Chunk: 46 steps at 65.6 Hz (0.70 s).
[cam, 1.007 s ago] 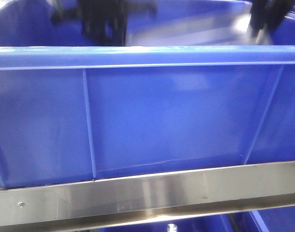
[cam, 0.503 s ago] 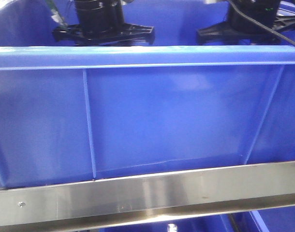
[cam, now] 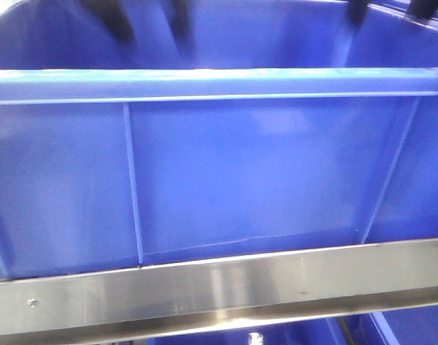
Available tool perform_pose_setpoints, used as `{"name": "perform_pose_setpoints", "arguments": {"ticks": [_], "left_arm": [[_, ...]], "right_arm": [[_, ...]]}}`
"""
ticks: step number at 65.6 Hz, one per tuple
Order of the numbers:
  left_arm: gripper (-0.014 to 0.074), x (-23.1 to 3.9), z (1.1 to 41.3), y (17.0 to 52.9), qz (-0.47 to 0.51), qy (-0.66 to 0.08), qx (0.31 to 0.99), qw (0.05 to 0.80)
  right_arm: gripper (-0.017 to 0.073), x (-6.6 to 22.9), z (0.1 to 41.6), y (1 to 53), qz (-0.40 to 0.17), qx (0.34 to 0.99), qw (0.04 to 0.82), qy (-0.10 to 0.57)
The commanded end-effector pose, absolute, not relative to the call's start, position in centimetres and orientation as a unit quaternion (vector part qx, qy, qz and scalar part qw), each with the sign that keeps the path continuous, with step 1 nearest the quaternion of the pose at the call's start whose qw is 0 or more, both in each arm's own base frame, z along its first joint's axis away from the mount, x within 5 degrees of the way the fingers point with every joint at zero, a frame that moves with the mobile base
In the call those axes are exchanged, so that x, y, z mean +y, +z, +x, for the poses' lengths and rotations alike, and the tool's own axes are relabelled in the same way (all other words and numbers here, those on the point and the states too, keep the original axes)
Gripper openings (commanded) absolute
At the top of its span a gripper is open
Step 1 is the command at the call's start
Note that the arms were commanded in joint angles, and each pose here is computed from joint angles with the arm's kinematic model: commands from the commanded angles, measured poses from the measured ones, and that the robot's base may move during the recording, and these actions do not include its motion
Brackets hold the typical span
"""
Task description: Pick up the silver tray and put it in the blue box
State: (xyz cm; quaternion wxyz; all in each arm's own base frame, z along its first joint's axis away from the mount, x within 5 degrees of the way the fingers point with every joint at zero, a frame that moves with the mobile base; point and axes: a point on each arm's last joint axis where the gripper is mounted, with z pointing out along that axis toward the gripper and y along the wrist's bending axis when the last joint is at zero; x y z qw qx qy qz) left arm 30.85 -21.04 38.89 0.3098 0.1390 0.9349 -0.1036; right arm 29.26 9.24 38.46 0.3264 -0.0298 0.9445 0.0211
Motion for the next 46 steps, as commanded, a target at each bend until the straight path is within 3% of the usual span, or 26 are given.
{"name": "perform_pose_setpoints", "arguments": {"ticks": [1, 10, 12, 24, 46], "left_arm": [[0.0091, -19.0, 27.3, 43.5, 0.143, -0.123, 0.908, 0.374], [-0.0082, -17.6, 23.3, 44.0, 0.165, -0.129, 0.899, 0.385], [-0.0114, -17.3, 22.6, 43.6, 0.171, -0.130, 0.898, 0.384], [-0.0105, -15.3, 17.8, 42.1, 0.184, -0.166, 0.883, 0.399], [-0.0105, -11.2, 12.7, 38.5, 0.188, -0.212, 0.855, 0.434]], "right_arm": [[0.0254, 8.0, 26.3, 41.6, -0.031, 0.922, 0.385, 0.031], [0.0039, 6.7, 22.6, 41.7, -0.032, 0.911, 0.408, 0.039], [0.0050, 6.3, 21.6, 41.8, -0.032, 0.907, 0.417, 0.042], [0.0057, 4.5, 16.4, 40.2, -0.033, 0.893, 0.446, 0.053], [0.0057, 1.9, 8.9, 35.4, -0.035, 0.860, 0.504, 0.073]]}}
